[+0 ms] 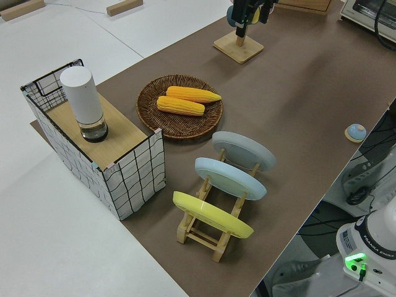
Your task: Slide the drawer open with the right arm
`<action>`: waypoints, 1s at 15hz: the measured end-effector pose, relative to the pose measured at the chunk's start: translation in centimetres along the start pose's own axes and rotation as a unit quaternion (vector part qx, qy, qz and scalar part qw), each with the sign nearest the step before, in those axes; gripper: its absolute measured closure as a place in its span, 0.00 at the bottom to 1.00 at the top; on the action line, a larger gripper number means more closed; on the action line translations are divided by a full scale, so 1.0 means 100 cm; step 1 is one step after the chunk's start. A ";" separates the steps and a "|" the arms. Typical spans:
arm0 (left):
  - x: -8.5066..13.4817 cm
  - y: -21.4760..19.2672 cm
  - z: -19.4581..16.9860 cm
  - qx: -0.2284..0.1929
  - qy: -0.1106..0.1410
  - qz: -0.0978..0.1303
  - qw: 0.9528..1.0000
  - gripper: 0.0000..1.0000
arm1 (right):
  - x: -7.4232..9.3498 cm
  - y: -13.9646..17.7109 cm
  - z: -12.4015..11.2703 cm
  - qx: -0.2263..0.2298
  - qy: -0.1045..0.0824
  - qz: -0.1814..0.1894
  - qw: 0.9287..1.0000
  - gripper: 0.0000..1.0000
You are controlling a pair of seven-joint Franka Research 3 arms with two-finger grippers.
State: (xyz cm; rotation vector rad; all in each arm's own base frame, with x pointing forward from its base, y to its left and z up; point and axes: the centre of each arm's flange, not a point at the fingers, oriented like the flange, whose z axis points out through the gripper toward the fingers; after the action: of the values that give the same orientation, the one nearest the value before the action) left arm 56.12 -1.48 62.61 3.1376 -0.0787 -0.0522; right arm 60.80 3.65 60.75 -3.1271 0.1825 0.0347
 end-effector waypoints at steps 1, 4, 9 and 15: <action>0.000 0.000 0.000 0.000 0.000 0.000 1.000 0.00 | 0.000 -0.001 0.000 0.000 0.000 -0.001 1.000 0.01; 0.000 0.000 0.000 0.000 0.000 0.000 1.000 0.00 | -0.001 -0.006 0.000 0.000 0.000 -0.005 1.000 0.01; 0.000 0.000 0.000 0.000 0.000 0.000 1.000 0.00 | -0.005 -0.023 -0.001 -0.068 0.014 -0.042 0.997 0.01; 0.000 0.000 0.000 0.000 0.000 0.000 1.000 0.00 | -0.010 -0.052 -0.003 -0.188 0.036 -0.106 0.976 0.01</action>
State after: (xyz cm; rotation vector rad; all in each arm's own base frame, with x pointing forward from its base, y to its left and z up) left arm 56.12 -1.48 62.61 3.1376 -0.0787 -0.0522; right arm 60.44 8.95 61.08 -3.5073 -0.1814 -0.0522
